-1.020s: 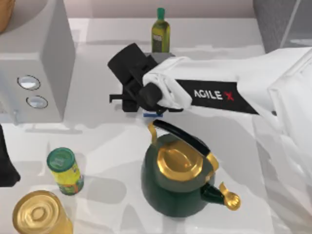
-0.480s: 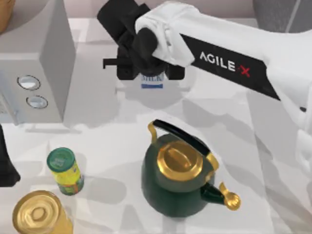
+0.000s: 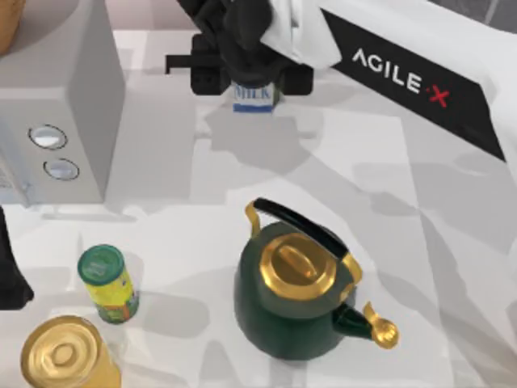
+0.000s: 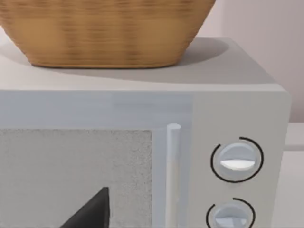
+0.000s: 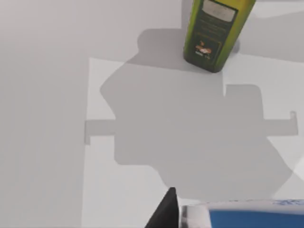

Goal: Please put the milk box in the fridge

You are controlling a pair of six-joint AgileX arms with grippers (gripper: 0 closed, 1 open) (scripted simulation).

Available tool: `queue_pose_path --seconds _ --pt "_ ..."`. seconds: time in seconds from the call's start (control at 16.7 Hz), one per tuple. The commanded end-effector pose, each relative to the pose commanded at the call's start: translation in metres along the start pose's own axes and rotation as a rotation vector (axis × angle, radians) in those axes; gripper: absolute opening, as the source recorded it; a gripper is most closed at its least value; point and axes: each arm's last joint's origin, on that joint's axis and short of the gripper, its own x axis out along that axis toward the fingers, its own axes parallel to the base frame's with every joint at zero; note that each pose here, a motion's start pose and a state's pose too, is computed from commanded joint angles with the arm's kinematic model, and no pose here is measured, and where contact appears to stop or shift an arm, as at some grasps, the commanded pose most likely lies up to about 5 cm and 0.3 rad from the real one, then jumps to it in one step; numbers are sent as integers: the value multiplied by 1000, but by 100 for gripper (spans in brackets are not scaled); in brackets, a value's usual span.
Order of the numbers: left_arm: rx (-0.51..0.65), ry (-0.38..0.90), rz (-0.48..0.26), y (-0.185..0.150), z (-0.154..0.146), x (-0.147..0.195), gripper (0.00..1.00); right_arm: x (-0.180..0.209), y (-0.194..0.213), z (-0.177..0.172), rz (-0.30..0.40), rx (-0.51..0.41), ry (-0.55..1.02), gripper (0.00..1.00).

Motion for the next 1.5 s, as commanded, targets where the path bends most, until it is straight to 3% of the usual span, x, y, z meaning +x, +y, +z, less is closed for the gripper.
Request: queue_pose_path --seconds 0.36,0.78,1.2,1.5 --pt "0 0 0 0 0 0 100 -9 -15 8 18 14 -6 0" --pt "0 0 0 0 0 0 100 -69 -105 26 96 58 -100 0" --pt "0 0 0 0 0 0 100 -134 -204 -5 126 95 -265 0" --pt "0 0 0 0 0 0 100 -161 -261 -50 109 104 -400 0"
